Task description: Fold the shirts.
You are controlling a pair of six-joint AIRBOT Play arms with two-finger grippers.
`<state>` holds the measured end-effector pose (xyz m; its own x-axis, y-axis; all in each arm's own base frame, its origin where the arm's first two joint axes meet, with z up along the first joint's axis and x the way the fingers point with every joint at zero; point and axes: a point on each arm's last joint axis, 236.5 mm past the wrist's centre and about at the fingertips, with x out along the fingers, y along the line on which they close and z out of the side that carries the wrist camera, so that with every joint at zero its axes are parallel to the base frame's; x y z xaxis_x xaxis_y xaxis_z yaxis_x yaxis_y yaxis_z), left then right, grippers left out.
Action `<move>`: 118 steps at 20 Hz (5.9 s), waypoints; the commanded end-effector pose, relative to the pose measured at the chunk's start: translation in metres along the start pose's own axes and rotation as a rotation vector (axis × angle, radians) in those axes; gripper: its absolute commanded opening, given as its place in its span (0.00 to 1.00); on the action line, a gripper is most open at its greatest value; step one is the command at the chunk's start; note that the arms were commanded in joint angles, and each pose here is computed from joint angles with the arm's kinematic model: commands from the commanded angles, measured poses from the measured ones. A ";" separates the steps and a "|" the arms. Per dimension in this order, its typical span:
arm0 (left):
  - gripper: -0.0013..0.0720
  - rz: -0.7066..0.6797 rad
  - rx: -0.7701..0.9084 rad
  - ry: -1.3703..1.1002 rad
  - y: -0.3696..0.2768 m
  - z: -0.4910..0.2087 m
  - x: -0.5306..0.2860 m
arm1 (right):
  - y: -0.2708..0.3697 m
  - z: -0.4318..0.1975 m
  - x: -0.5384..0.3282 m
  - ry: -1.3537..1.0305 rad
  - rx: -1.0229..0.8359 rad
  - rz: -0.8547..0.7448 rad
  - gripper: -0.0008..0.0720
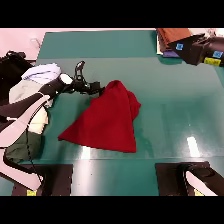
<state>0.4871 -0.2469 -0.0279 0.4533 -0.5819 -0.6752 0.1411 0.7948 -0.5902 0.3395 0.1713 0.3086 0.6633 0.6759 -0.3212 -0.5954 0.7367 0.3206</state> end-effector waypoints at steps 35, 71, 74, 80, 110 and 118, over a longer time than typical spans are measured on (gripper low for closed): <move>0.06 0.156 0.548 -0.773 -0.137 0.150 -0.438 | -0.084 -0.018 0.021 0.216 -0.012 -0.166 0.03; 0.77 0.327 -0.084 0.032 0.142 -0.012 -0.234 | -0.236 -0.121 0.001 0.639 0.387 -0.460 0.53; 0.77 0.341 -0.190 0.111 0.169 -0.062 -0.212 | -0.211 -0.151 0.002 0.654 0.411 -0.423 0.53; 0.77 0.321 -0.286 0.074 0.181 -0.097 -0.172 | -0.169 -0.165 0.032 0.559 0.517 -0.244 0.53; 0.06 0.193 -0.144 -0.058 0.094 -0.025 -0.185 | -0.182 -0.373 0.040 0.759 0.879 -0.279 0.15; 0.05 0.067 0.252 -0.618 -0.090 0.093 -0.393 | -0.149 -0.082 -0.038 0.222 0.288 -0.319 0.03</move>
<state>0.4095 -0.0699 0.2139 0.7726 -0.3918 -0.4995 0.1449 0.8749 -0.4621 0.3679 0.0451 0.0783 0.4695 0.4789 -0.7418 -0.0650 0.8566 0.5119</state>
